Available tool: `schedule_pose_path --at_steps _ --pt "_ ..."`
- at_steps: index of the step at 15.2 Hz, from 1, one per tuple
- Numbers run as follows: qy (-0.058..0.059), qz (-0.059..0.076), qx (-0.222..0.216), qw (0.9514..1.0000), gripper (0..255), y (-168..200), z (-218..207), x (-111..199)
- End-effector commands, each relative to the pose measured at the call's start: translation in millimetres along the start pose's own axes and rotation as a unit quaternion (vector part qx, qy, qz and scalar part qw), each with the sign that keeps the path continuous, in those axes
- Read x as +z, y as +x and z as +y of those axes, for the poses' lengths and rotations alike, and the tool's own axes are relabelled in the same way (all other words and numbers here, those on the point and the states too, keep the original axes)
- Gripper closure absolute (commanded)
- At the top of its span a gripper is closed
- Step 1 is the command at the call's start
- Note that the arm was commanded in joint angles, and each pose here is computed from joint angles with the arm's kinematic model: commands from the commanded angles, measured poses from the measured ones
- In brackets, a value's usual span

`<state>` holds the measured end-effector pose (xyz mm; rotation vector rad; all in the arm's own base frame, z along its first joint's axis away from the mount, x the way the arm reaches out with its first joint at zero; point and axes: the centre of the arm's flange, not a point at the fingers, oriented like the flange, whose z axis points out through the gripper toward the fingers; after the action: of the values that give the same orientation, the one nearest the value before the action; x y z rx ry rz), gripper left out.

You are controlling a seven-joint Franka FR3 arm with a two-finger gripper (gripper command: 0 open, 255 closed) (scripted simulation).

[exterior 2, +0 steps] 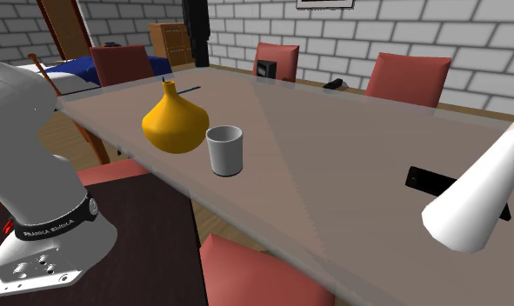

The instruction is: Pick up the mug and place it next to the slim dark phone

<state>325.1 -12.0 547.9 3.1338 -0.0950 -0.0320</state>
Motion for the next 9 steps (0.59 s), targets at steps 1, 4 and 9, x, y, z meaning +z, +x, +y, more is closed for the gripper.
schedule_pose_path --at_steps 1,4,9 --pt "0.000 0.000 0.000 1.0000 0 0 0 0" --pt "0.009 0.004 -0.007 0.9999 0 9 4 38" --pt "0.023 0.010 -0.020 0.9995 0 23 9 102"
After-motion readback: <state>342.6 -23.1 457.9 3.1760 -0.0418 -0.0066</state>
